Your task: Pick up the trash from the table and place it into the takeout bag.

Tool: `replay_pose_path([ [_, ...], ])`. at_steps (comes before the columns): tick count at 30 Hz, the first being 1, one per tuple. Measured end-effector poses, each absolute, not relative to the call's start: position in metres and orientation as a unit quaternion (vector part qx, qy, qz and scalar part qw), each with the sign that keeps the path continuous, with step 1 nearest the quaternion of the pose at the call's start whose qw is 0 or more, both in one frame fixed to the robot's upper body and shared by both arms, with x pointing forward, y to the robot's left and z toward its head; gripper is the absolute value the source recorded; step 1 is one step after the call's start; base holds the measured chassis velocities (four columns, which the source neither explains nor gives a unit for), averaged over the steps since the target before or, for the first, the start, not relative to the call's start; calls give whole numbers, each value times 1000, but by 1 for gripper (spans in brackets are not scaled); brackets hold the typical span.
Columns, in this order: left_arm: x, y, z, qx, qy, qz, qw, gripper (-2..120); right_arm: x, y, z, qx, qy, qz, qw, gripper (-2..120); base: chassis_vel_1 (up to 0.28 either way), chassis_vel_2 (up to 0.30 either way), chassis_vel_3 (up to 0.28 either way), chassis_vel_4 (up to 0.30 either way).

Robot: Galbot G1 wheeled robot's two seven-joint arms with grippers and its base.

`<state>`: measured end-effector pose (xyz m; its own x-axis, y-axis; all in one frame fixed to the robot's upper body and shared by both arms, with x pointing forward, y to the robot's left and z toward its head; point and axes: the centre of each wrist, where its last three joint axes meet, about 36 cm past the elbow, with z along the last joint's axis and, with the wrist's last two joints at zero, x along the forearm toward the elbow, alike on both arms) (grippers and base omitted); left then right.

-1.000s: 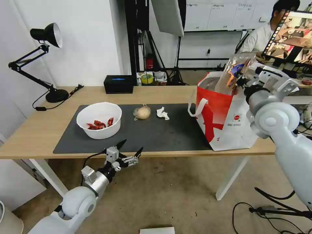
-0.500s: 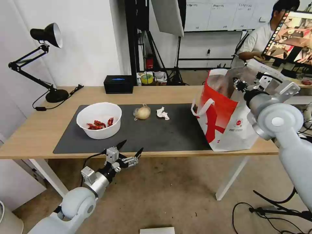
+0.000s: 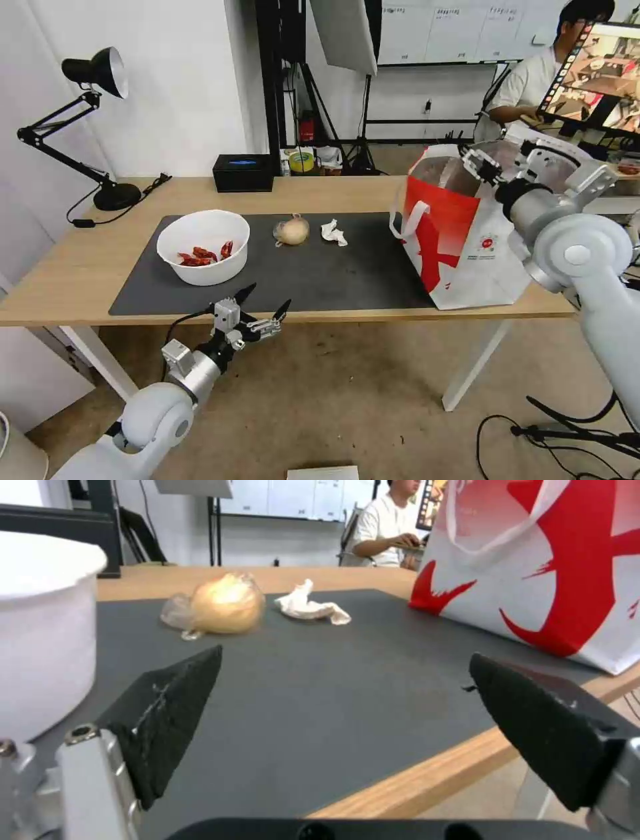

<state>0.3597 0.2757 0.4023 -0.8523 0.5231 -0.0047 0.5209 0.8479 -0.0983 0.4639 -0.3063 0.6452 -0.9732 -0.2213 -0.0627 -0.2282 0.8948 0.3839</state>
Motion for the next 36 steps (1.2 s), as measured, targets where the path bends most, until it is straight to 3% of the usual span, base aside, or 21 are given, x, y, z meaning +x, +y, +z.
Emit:
replay_pose_path([
  [3,360,279,404,-269,-962,47,8,100,450,-301,636,-179,972,150,29,99,0,0,0,0],
  [8,357,289,406,-257,-965,41,4,100,424,-293,617,-263,962,49,51,100,0,0,0,0],
  [13,350,306,405,-246,-969,29,1,100,385,-289,587,-307,951,11,21,100,0,0,0,0],
  [26,336,334,394,-215,-976,21,-7,100,318,-268,492,-257,966,25,-6,100,0,0,0,0],
  [36,322,346,378,-194,-981,22,2,100,294,-262,441,-199,979,51,-12,100,0,0,0,0],
])
